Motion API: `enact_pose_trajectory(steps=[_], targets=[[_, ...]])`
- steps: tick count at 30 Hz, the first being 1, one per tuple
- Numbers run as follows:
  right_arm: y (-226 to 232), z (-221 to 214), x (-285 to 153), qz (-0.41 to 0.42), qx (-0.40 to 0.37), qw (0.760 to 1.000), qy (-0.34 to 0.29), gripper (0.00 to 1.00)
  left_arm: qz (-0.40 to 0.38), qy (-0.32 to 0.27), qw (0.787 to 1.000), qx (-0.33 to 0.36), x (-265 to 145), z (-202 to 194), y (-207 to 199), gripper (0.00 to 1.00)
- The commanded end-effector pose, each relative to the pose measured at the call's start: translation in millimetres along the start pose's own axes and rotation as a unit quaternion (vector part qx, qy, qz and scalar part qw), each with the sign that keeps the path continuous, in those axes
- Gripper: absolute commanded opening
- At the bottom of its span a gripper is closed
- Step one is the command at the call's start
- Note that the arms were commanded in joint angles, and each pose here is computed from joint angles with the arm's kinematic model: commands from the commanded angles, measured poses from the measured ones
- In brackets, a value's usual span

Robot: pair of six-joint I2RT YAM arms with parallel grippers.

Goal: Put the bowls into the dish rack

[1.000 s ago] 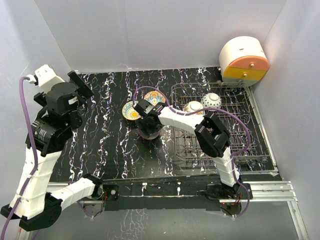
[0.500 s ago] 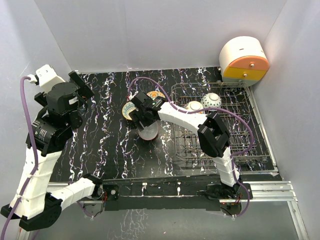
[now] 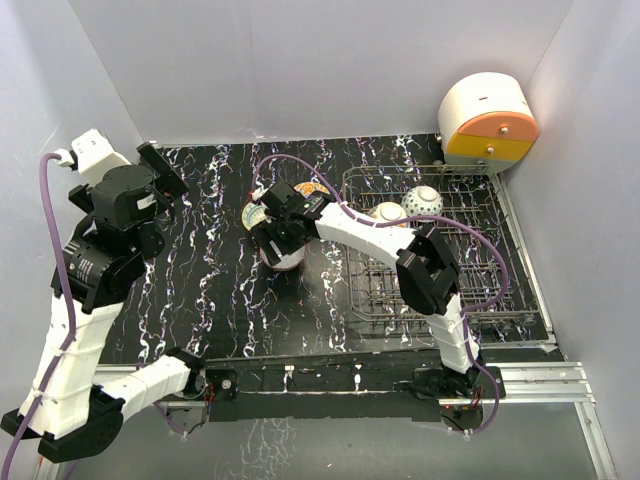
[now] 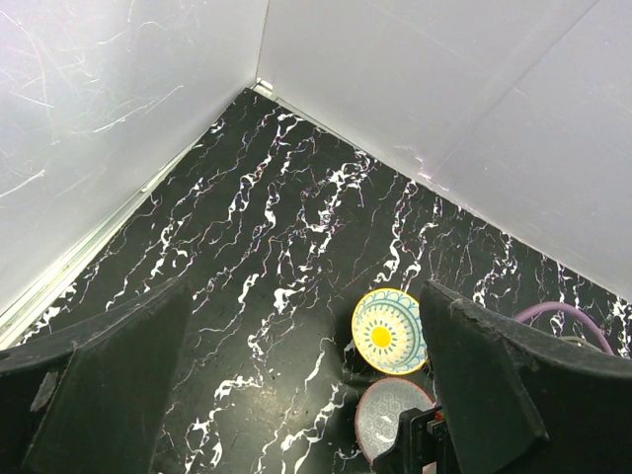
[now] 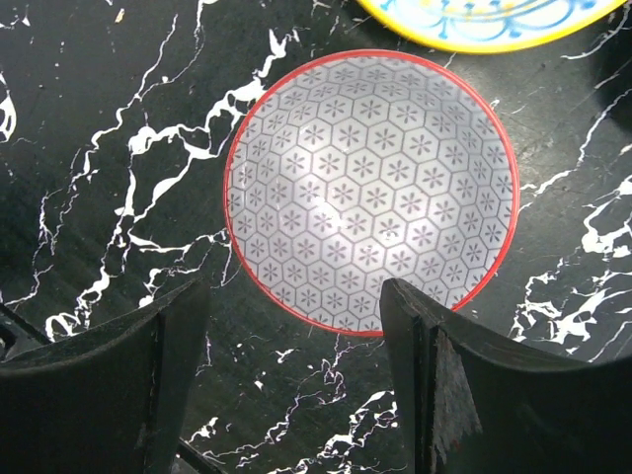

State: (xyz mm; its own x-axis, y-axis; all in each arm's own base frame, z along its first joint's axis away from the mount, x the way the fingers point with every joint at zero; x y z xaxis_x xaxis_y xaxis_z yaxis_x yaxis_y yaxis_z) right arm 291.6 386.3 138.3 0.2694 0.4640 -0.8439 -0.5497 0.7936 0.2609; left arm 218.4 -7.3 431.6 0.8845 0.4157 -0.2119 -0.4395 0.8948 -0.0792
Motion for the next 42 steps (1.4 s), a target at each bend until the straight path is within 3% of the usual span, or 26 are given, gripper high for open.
enact_pose_trajectory(steps=[1, 11, 25, 26, 32, 34, 36, 42], targets=[[16, 21, -18, 0.038, -0.003, 0.999, -0.038, 0.72, -0.001, -0.008, 1.000, -0.004, -5, 5, 5, 0.95], [32, 20, -8, 0.067, -0.043, 0.996, -0.029, 0.72, -0.002, -0.009, 1.000, -0.005, -7, 6, 7, 0.95], [16, -2, 45, -0.008, -0.091, 0.996, -0.009, 0.66, 0.007, -0.016, 1.000, 0.001, -8, 12, 11, 0.95], [13, -1, 47, -0.019, -0.091, 0.995, -0.017, 0.63, 0.008, -0.017, 1.000, 0.001, -8, 12, 11, 0.95], [3, -3, 47, -0.054, -0.096, 0.994, -0.016, 0.22, 0.009, -0.013, 1.000, 0.007, -5, 10, 8, 0.95], [6, -4, 41, -0.046, -0.096, 0.994, -0.018, 0.12, 0.008, -0.012, 1.000, 0.007, -5, 9, 8, 0.95], [10, -7, 35, -0.029, -0.098, 0.995, -0.016, 0.08, 0.007, -0.011, 1.000, 0.005, -4, 8, 7, 0.95], [38, -3, -5, 0.058, -0.095, 0.993, -0.026, 0.08, 0.001, -0.007, 1.000, 0.006, -2, 7, 2, 0.95]])
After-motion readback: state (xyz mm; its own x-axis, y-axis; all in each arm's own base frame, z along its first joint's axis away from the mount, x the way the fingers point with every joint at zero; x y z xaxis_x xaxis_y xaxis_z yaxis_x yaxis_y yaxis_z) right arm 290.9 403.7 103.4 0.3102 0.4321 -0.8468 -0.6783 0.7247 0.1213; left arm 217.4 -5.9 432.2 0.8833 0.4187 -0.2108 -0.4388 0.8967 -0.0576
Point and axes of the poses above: each gripper's point midway between its finger pads, its own x axis out along the fingers, its own y axis along the line the jaws close on, z = x × y, the point moved 4 cm from there along -x, back along the fingers, and after that the axes turned 10 degrees about x, right-handed, at the moved point
